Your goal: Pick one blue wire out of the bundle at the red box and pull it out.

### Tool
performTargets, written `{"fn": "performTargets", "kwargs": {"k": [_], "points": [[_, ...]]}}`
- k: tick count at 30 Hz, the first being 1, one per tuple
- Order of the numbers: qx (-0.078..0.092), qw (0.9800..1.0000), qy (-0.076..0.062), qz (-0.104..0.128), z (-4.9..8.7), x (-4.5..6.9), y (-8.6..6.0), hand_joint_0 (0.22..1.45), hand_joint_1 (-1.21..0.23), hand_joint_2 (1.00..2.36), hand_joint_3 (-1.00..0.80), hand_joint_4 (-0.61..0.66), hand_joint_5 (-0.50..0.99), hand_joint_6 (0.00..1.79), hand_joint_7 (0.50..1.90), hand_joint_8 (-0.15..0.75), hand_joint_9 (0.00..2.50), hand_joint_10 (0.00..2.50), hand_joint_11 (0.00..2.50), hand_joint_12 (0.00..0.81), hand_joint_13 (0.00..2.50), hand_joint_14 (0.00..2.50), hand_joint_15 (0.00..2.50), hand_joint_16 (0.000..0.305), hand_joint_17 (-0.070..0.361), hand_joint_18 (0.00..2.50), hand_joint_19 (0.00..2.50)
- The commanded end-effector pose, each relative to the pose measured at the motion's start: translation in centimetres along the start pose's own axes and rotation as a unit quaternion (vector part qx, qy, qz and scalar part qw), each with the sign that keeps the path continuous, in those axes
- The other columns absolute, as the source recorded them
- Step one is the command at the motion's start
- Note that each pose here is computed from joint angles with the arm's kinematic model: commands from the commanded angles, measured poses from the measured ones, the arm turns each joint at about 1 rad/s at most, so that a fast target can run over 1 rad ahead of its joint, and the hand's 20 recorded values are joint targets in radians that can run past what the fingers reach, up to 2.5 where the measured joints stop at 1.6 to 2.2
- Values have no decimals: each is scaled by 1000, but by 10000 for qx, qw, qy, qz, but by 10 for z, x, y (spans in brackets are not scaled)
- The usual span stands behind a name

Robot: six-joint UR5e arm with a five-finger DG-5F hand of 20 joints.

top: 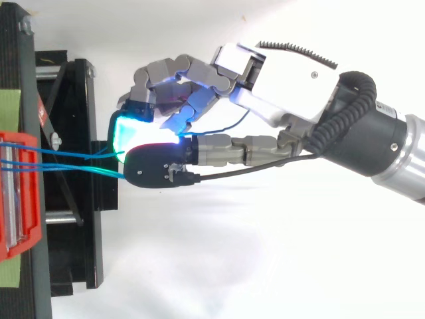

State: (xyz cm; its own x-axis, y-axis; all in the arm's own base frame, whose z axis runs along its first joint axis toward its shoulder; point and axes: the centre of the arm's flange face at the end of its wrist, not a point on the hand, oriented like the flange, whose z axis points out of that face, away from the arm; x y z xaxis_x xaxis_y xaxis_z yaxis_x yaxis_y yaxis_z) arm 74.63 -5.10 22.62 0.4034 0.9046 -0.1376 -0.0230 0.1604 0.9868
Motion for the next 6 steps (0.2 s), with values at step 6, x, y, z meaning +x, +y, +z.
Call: {"fn": "performTargets", "kwargs": {"k": [6], "points": [[-11, 10000, -1, 7, 0, 0, 1, 619, -779, 1024, -11, -70, -81, 803, 1085, 202, 1152, 22, 777, 347, 520, 9, 240, 45, 102, 601, 326]]}}
